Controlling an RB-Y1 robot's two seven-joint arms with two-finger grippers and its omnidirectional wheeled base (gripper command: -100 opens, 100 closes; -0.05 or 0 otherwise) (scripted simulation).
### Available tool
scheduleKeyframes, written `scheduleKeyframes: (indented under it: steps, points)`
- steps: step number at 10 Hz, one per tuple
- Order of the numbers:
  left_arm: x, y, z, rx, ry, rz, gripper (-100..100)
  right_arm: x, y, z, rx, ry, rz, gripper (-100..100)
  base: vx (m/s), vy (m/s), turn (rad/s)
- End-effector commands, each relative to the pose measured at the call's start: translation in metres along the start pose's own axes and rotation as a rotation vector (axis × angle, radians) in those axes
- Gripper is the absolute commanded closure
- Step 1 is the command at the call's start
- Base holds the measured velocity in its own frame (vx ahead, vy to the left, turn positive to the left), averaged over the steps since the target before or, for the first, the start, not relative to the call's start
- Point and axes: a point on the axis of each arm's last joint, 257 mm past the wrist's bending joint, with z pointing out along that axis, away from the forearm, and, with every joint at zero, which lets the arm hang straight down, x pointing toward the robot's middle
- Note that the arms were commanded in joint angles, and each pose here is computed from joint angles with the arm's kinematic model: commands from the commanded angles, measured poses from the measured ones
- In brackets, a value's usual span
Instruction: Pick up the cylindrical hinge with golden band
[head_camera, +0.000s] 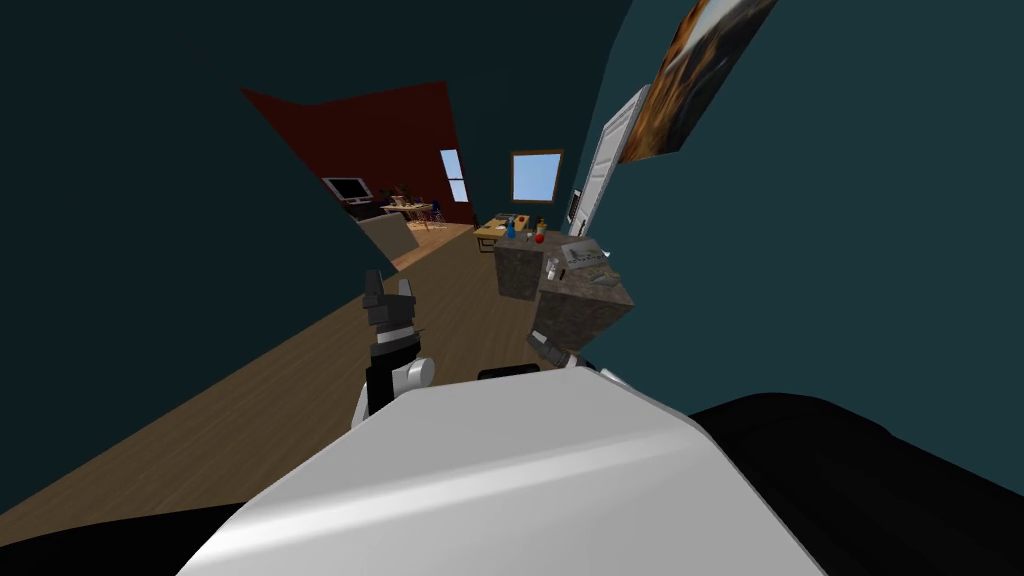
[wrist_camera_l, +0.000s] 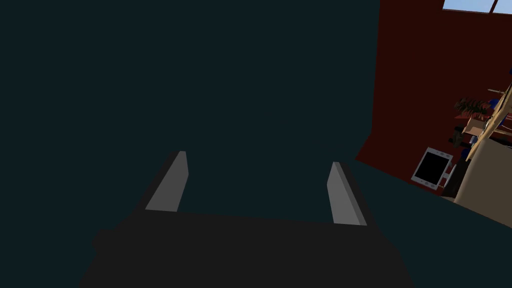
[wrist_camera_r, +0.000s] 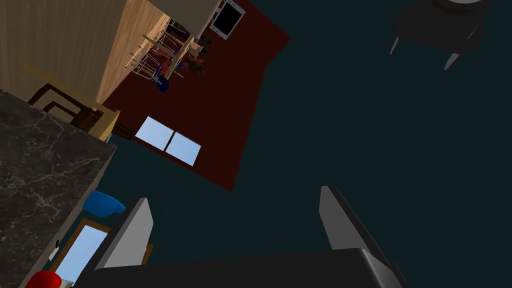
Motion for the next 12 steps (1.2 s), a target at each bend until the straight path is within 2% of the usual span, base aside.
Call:
scheduleKeyframes:
  steps: [1, 2, 4, 5, 6, 7, 9, 10, 11, 12]
  points:
    - [0.0, 0.0, 0.0, 0.0, 0.0, 0.0, 0, 0.018, -0.011, -0.013, 0.018, 0.067, -0.018, -100, -0.03, 0.028, 0.073]
    - [0.0, 0.0, 0.0, 0.0, 0.0, 0.0, 0, 0.04, -0.02, -0.025, 0.032, 0.133, -0.025, -100, -0.029, 0.033, 0.144]
    - [0.0, 0.0, 0.0, 0.0, 0.0, 0.0, 0, 0.042, -0.025, -0.033, 0.043, 0.162, -0.039, -100, -0.014, 0.017, 0.033]
    - [0.0, 0.0, 0.0, 0.0, 0.0, 0.0, 0, 0.062, -0.037, -0.05, 0.063, 0.234, -0.048, -100, -0.007, 0.025, 0.167]
    - [0.0, 0.0, 0.0, 0.0, 0.0, 0.0, 0, 0.063, -0.041, -0.057, 0.07, 0.259, -0.061, -100, -0.008, 0.022, 0.09]
    - [0.0, 0.0, 0.0, 0.0, 0.0, 0.0, 0, 0.081, -0.052, -0.075, 0.09, 0.323, -0.067, -100, -0.006, 0.028, 0.15]
    - [0.0, 0.0, 0.0, 0.0, 0.0, 0.0, 0, 0.081, -0.057, -0.085, 0.1, 0.357, -0.084, -100, -0.001, 0.015, 0.044]
    - [0.0, 0.0, 0.0, 0.0, 0.0, 0.0, 0, 0.096, -0.068, -0.107, 0.122, 0.424, -0.093, -100, 0.008, 0.017, 0.157]
    - [0.0, 0.0, 0.0, 0.0, 0.0, 0.0, 0, 0.095, -0.073, -0.117, 0.131, 0.455, -0.109, -100, 0.008, 0.013, 0.108]
    - [0.0, 0.0, 0.0, 0.0, 0.0, 0.0, 0, 0.107, -0.082, -0.139, 0.149, 0.521, -0.121, -100, 0.022, 0.016, 0.197]
